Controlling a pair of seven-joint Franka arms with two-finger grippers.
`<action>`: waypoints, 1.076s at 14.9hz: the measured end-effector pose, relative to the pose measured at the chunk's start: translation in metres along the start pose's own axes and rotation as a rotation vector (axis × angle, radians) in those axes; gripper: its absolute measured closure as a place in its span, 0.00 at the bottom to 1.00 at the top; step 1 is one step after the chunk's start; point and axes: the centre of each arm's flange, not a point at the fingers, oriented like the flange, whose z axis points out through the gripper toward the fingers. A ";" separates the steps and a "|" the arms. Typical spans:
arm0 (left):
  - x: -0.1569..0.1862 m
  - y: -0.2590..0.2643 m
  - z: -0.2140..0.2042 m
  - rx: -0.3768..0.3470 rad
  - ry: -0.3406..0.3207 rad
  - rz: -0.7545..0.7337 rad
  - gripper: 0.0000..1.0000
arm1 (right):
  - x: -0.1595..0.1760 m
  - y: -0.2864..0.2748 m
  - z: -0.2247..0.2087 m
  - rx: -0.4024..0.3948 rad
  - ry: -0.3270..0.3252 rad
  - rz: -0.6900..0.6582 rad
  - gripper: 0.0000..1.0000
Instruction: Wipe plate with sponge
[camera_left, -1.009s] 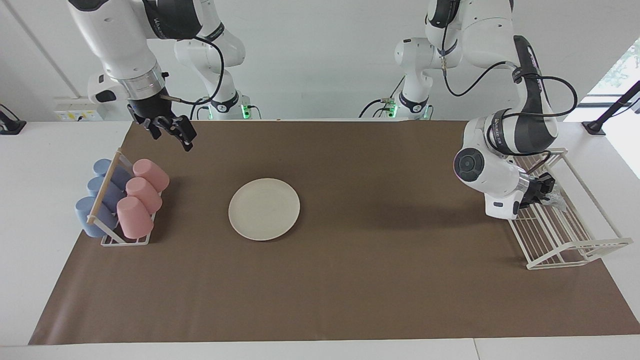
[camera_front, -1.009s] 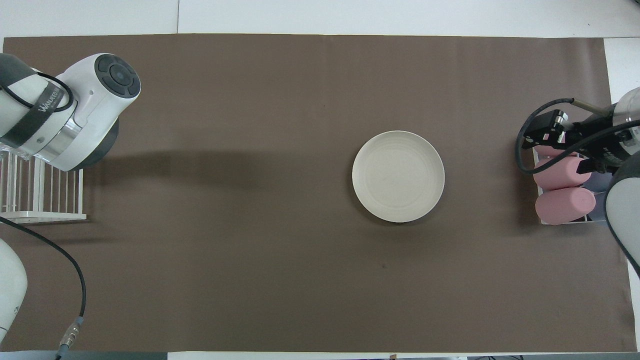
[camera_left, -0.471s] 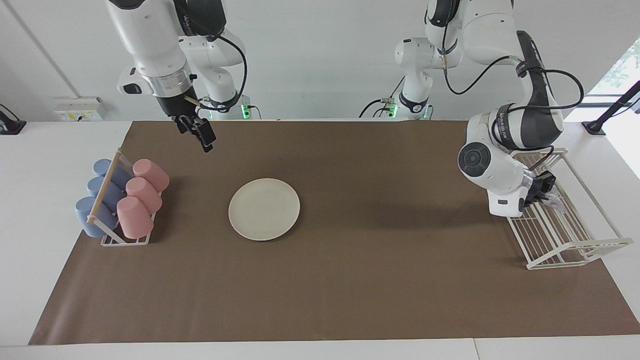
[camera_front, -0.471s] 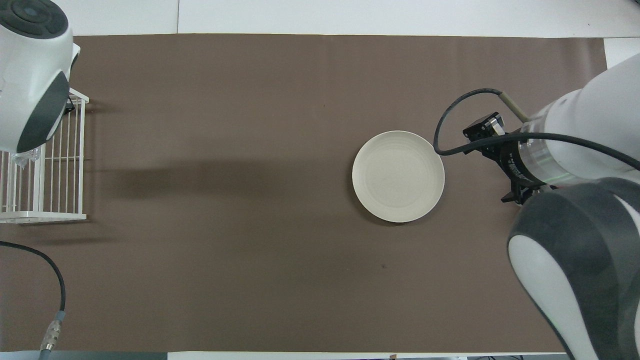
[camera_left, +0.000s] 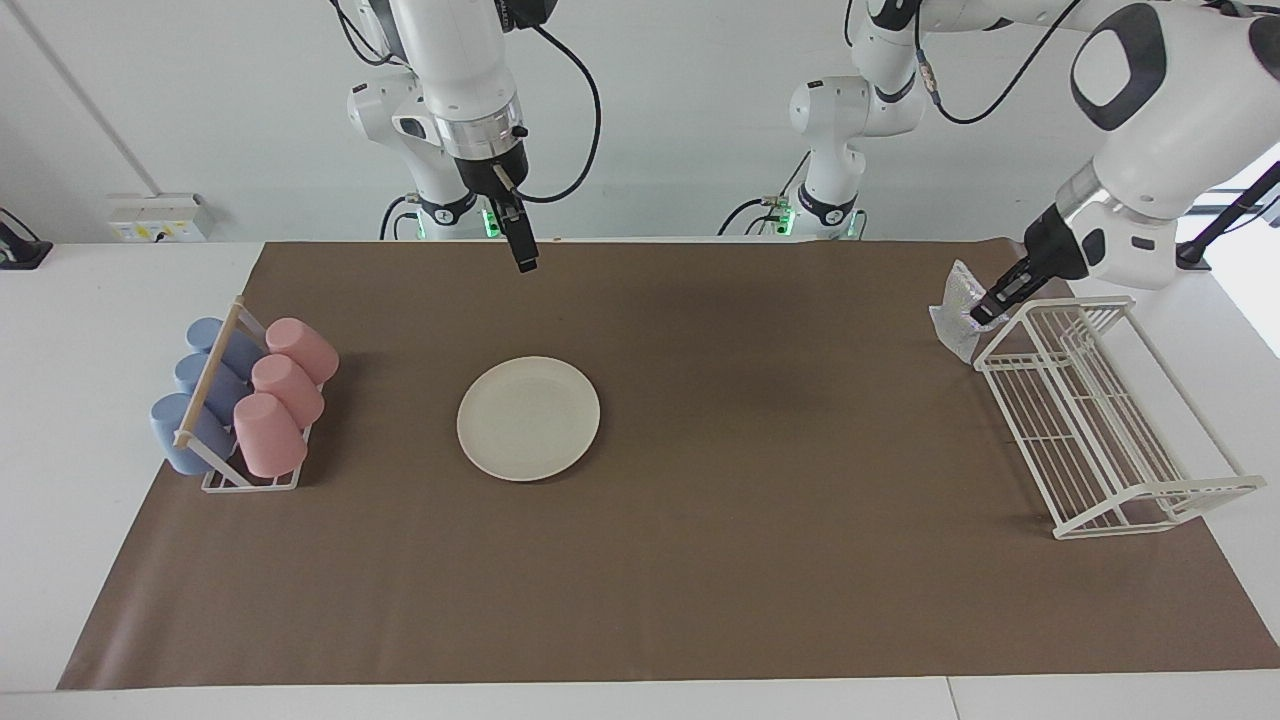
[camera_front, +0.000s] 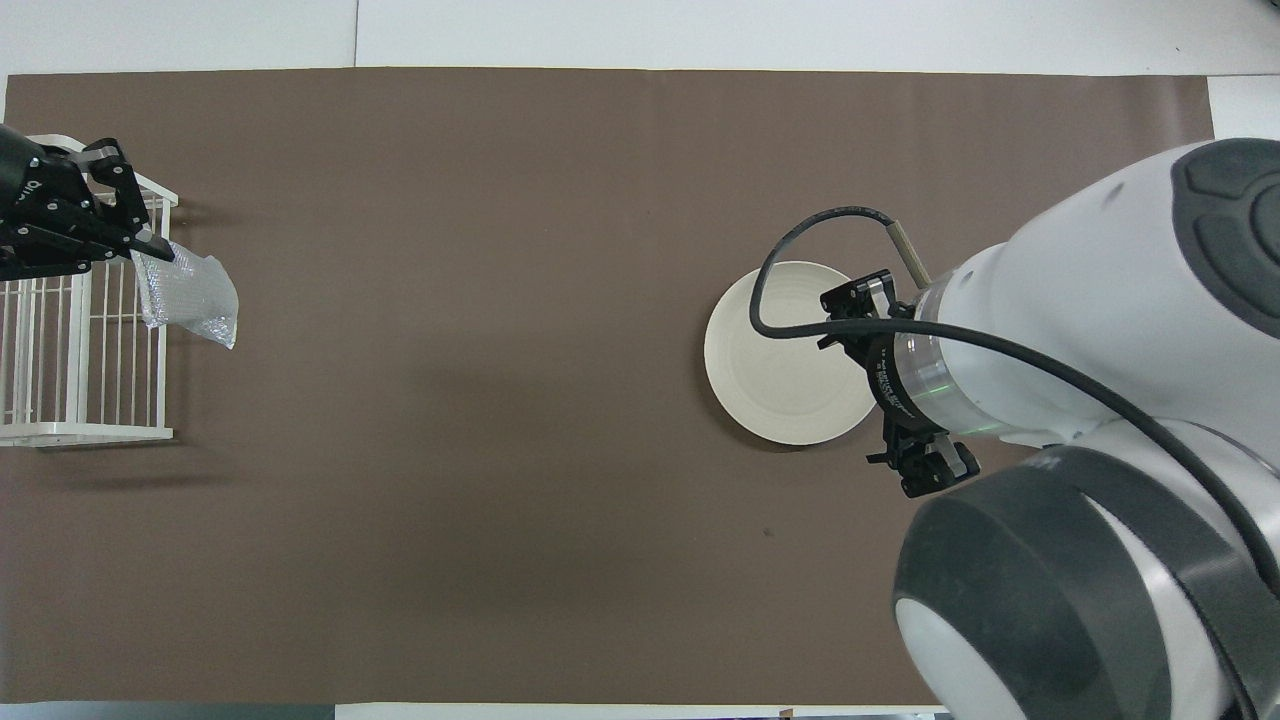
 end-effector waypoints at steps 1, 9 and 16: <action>0.002 -0.007 -0.003 -0.090 -0.058 0.017 0.95 | -0.007 -0.002 -0.001 0.019 -0.009 0.019 0.00; -0.065 -0.044 0.115 -0.622 -0.334 0.225 0.95 | -0.141 -0.010 0.028 0.092 -0.138 0.299 0.00; -0.105 -0.071 0.232 -0.900 -0.409 0.379 0.95 | -0.225 -0.019 0.070 0.168 -0.250 0.405 0.00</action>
